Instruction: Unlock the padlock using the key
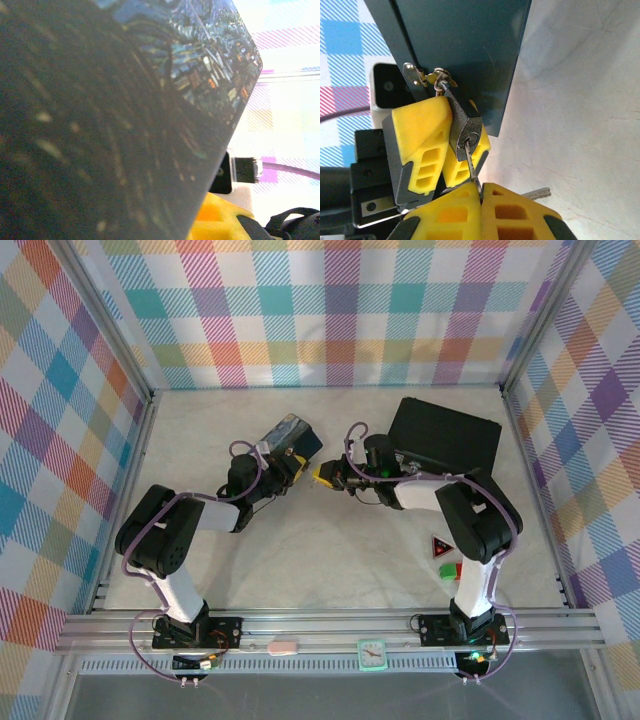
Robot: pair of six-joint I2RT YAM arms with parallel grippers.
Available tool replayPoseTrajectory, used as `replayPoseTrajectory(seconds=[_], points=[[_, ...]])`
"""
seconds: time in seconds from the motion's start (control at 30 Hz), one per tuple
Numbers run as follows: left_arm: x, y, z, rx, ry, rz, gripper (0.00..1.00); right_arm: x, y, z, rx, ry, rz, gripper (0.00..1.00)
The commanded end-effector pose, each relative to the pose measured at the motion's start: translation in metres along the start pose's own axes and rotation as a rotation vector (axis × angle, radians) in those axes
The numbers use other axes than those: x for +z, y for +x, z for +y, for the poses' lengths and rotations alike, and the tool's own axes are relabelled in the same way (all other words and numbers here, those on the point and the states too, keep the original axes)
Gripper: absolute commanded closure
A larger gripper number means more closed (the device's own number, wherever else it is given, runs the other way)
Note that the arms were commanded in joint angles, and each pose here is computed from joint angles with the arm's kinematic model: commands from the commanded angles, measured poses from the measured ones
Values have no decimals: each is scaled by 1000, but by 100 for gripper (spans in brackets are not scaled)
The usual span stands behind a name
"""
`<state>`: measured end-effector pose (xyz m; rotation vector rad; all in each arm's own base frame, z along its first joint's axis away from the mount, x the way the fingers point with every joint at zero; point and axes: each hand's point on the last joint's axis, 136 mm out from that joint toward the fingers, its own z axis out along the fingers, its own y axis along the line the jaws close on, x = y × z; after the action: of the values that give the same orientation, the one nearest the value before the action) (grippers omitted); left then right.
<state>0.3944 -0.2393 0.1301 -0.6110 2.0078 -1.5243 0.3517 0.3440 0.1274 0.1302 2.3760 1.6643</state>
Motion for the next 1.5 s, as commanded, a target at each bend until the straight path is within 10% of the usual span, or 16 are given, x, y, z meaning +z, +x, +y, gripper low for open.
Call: replayPoseTrajectory(seconds=[0.0,0.4,0.87,1.47], points=[[0,49,-28,72,65,202,100,-6,-11,34,-210,8,-46,100],[-8,54,-38,125,65,226,100,-9,-28,23,-156,23,-126,100],[-9,61,-35,187,37,231,100,-3,-43,0,291,-160,-179,100],[-8,56,-46,113,82,192,100,3,-33,1,80,-45,-167,100]])
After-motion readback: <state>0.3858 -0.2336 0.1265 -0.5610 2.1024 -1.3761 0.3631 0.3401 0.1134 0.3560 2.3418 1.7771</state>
